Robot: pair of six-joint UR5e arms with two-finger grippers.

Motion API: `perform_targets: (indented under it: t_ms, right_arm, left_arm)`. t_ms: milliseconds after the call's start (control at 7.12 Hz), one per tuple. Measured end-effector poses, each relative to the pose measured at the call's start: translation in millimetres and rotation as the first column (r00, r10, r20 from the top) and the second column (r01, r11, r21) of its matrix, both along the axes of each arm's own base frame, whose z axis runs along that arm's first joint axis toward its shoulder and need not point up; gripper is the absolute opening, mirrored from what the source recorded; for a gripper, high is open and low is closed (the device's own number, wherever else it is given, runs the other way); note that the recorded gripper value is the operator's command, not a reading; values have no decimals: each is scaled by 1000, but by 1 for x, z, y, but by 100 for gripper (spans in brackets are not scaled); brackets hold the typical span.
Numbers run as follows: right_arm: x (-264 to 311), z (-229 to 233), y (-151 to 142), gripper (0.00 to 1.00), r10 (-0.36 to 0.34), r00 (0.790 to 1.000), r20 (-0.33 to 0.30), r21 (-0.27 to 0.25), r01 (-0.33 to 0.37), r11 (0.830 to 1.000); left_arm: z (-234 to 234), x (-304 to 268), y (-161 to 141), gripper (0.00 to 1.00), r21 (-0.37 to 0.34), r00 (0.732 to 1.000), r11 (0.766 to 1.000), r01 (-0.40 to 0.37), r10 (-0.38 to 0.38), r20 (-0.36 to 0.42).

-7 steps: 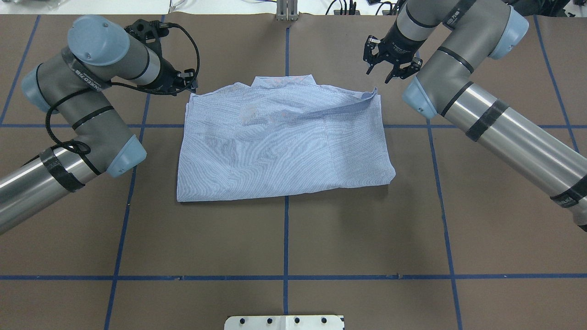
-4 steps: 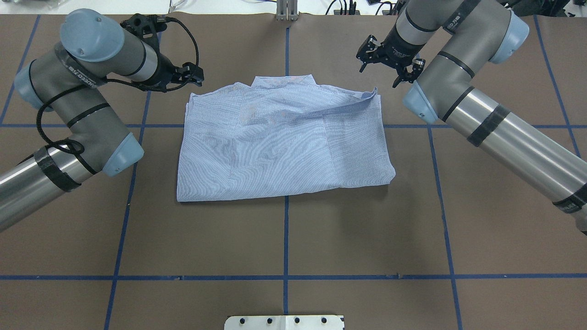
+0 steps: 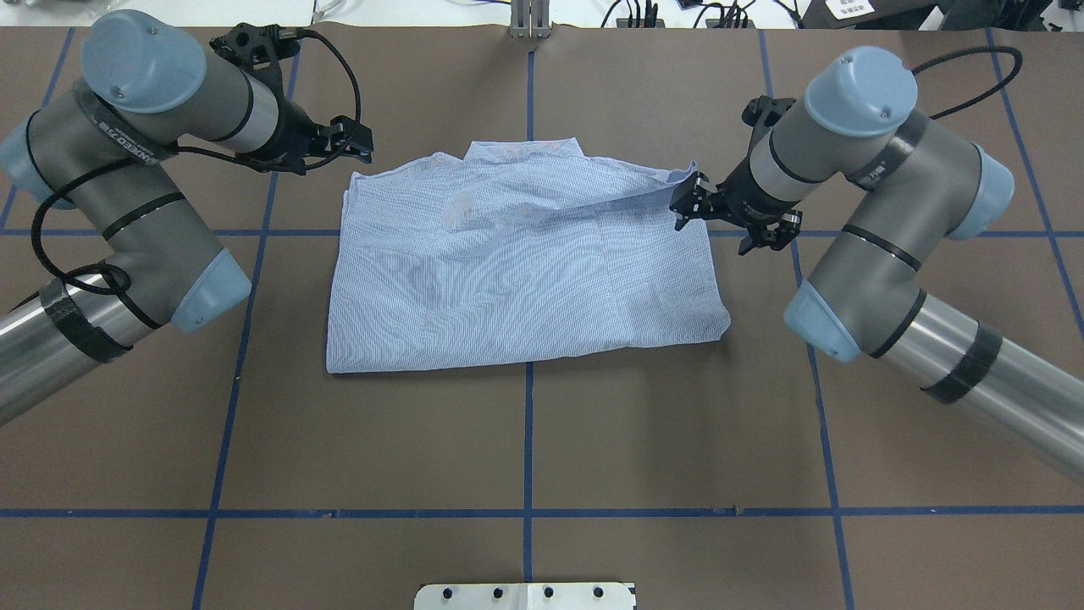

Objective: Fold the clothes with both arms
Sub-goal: 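Grasp the folded shirt's corner with the right gripper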

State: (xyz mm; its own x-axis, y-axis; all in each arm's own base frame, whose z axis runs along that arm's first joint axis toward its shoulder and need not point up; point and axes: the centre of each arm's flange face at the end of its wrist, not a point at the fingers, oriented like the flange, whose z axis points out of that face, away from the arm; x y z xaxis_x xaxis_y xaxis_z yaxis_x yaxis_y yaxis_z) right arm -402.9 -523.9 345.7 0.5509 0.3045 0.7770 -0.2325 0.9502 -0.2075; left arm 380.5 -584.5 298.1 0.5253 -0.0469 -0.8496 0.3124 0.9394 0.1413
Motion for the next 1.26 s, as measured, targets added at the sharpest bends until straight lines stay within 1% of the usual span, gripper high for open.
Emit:
perform_targets:
  t_ms: [281, 421, 562, 702, 842, 983, 1263]
  right_arm:
    - [-12, 18, 39, 99, -37, 999, -25, 0, 37, 999]
    - [-27, 26, 51, 87, -52, 998, -47, 8, 53, 999]
    - [-40, 32, 55, 73, -58, 996, -67, 20, 59, 998]
    - [-44, 33, 54, 48, -59, 996, -72, 26, 61, 998]
    - [-41, 30, 54, 3, -59, 996, -66, 30, 61, 998]
    - [-37, 26, 56, 0, -57, 997, -58, 36, 59, 998]
    - [-32, 20, 58, 0, -45, 998, -50, 42, 48, 998]
  left_arm:
    - [-3, -2, 2, 99, 4, 1000, 1000, 1, -1, -7]
    - [-5, -3, 3, 99, 6, 1000, 1000, 1, -1, -8]
    - [-7, -4, 4, 99, 7, 1000, 1000, 2, -1, -10]
    - [-9, -4, 5, 99, 9, 1000, 1000, 2, -1, -12]
    - [-13, -6, 6, 99, 14, 1000, 1000, 1, -1, -17]
    - [-17, -7, 8, 99, 18, 1000, 1000, 1, -1, -22]
    - [-18, -9, 7, 99, 19, 1000, 1000, 6, -5, -24]
